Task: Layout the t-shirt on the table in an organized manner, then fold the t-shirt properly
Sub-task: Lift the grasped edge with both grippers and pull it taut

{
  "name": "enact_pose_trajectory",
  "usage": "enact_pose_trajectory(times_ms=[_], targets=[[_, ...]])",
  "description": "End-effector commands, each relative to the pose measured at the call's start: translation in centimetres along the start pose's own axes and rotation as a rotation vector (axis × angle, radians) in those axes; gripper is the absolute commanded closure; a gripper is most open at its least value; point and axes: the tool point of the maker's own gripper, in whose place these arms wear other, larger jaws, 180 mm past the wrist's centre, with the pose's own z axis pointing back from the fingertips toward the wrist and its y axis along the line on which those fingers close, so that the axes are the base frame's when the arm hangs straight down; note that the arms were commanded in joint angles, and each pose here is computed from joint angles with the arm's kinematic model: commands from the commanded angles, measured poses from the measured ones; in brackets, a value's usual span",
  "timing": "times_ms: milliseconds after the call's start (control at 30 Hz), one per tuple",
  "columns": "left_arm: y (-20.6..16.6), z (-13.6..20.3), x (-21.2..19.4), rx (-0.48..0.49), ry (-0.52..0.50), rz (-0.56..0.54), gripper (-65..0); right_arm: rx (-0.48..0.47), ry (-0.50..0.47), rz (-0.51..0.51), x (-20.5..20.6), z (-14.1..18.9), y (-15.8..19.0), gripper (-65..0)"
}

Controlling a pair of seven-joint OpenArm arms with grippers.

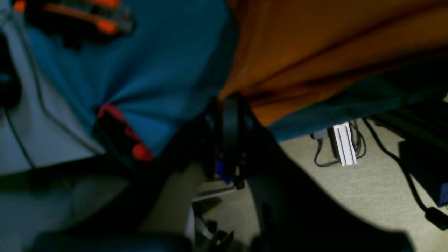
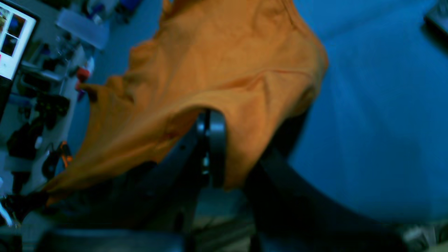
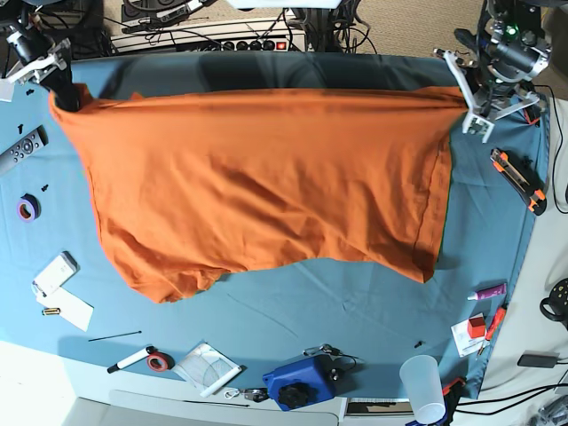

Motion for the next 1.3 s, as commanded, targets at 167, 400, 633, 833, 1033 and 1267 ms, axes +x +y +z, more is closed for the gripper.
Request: enact_pose_trajectory(times_ms=[167,400,633,833,1033,1267], targets=[[2.3,0.8,1.6,0.065,-0.096,0.046,0.0,0.014,-0.062,0.037,2.2,0.2,0.4,0.0],[0.5,0.9,5.3,-0.061,-0.255,0.022,0.0,0.026,-0.063,0.074,3.3,-2.0,0.9,0.0],[1.4,-1.9,6.8,-0.120,-0.290,0.075,0.0,-0.024,0.134,0.193,1.6,-6.3,0.8,0.0],[2.5,-2.8,10.3,-0.163,-0.372,0.121,0.0,-0.076,0.168,0.280,3.1,-9.1,0.9,0.0],[1.1,-4.2,12.2,-0.232,-0.387,0.081,0.0,-0.097,0.175,0.360,4.0,-11.5,1.7,0.0],[0.4,-7.2,14.0,-0.171,-0.332,0.038,0.0,-0.155,0.161,0.449,4.3,-13.2,1.6,0.0]])
